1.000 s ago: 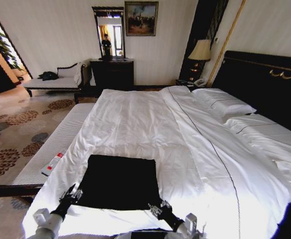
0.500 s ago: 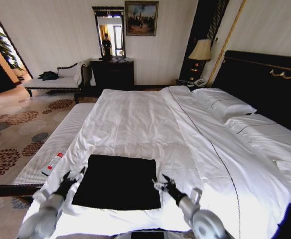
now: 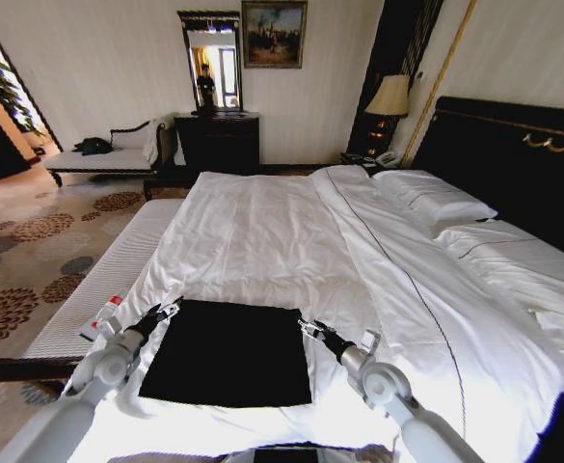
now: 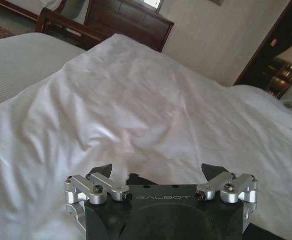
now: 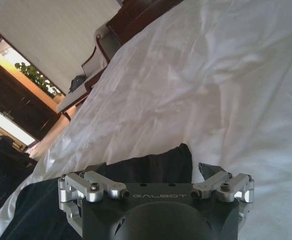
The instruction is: Fold the clothes on the bed.
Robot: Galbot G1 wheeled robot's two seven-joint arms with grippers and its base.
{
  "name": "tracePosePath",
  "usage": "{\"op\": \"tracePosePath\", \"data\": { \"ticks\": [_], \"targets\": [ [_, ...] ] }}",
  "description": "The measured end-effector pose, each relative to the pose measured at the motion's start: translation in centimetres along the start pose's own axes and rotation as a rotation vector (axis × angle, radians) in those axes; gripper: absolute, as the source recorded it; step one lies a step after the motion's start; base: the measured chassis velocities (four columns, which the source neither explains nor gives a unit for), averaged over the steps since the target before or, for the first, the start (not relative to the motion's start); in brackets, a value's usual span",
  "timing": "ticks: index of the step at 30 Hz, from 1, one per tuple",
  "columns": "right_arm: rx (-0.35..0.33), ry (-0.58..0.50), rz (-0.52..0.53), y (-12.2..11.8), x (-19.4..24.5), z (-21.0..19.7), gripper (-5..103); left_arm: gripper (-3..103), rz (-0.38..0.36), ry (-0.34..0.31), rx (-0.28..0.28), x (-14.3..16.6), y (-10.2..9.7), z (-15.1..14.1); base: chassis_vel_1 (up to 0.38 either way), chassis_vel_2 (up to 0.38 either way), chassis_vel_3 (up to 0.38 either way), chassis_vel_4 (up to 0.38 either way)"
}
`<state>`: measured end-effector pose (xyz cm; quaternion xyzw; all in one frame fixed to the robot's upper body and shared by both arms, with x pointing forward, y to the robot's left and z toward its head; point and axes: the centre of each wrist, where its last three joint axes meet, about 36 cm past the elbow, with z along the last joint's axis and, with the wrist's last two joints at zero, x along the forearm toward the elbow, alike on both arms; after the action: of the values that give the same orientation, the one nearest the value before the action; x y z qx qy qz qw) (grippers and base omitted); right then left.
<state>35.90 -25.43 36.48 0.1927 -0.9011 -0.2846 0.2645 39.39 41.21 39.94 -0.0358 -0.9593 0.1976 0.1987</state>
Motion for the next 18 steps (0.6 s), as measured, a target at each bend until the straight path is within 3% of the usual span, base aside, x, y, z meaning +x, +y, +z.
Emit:
{"op": "tracePosePath", "data": {
  "ticks": [6, 18],
  "targets": [
    [0.04, 0.015, -0.009, -1.0, -2.5, -1.3, 100, 101, -0.029, -0.012, 0.009, -2.2, 1.7, -1.1, 0.0, 0.0, 0.0, 0.0],
    [0.045, 0.031, 0.049, -4.4, -5.9, -2.8, 100, 98, -0.022, -0.009, 0.013, -3.6, 1.5, -1.3, 0.0, 0.0, 0.0, 0.0]
  ]
}}
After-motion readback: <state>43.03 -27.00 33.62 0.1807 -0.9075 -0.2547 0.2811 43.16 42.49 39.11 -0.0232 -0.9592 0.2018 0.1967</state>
